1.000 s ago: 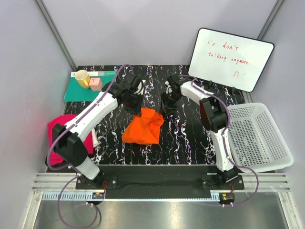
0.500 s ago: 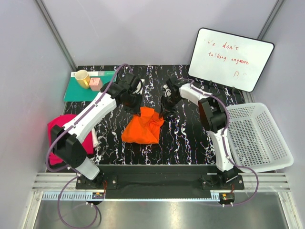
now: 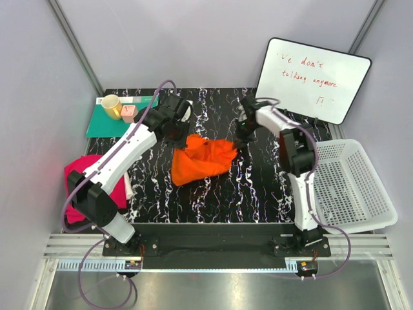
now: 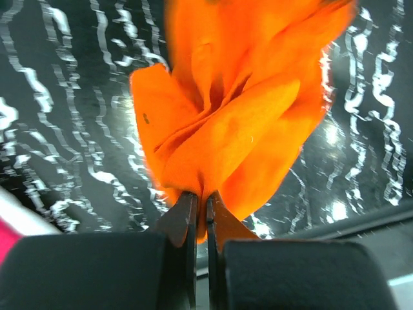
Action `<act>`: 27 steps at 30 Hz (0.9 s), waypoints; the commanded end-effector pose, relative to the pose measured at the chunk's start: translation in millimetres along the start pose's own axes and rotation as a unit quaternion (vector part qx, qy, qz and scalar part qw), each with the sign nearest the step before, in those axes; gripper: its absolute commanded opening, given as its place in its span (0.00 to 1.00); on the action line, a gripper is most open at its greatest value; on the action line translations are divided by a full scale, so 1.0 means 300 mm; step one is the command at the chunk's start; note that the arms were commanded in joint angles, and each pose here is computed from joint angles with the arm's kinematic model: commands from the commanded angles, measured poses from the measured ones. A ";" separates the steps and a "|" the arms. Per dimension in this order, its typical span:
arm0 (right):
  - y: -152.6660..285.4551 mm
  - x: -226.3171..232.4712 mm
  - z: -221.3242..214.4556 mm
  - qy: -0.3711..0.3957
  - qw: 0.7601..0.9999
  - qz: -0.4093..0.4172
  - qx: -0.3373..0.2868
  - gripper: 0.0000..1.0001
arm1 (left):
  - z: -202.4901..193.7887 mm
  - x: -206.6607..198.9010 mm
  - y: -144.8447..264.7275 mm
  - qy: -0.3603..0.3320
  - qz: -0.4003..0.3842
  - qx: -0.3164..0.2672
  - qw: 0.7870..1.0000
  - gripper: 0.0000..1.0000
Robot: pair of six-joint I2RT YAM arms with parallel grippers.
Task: Fold and stack the t-shirts
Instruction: Flatten out the tshirt
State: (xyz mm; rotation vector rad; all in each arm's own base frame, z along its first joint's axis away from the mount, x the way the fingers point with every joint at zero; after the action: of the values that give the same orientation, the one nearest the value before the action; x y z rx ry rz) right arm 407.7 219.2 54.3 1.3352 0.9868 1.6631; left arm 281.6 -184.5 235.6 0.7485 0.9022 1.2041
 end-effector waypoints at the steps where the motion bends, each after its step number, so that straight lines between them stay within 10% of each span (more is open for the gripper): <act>1: 0.333 -0.330 0.127 -0.101 0.982 -0.099 -0.126 0.00 | 0.038 0.042 0.074 -0.008 0.034 -0.052 0.998 0.00; 7: 0.374 -0.461 -0.002 -0.152 0.975 -0.124 -0.104 0.00 | -0.118 0.103 -0.057 0.017 0.078 0.027 0.996 0.05; 11: 0.321 -0.455 -0.093 -0.166 0.978 -0.106 -0.069 0.00 | -0.252 0.145 -0.122 0.044 0.102 0.088 0.990 0.92; 12: 0.297 -0.451 -0.123 -0.169 0.980 -0.094 -0.055 0.00 | -0.281 0.158 -0.131 0.049 0.111 0.097 0.988 0.99; 19: 0.303 -0.434 -0.135 -0.143 0.986 -0.074 -0.053 0.01 | -0.174 0.115 -0.083 0.048 0.088 0.040 0.994 0.99; 27: 0.425 -0.322 -0.057 -0.109 0.988 0.001 -0.107 0.33 | -0.019 -0.026 -0.083 0.006 0.001 -0.005 1.000 0.99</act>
State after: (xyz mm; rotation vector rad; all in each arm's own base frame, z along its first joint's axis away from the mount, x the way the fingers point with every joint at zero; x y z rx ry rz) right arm 374.0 63.9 70.8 1.4052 0.8186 1.3393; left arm 267.5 -174.4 200.9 0.8026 0.9528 1.3069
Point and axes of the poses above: each gripper's point midway between its finger pads, its own y axis back along the fingers, its own x axis along the line the jaws close on, z = x × y, the point moved 4 cm from there along y, back along the fingers, and after that the axes turned 9 degrees about y, right-handed, at the moved point
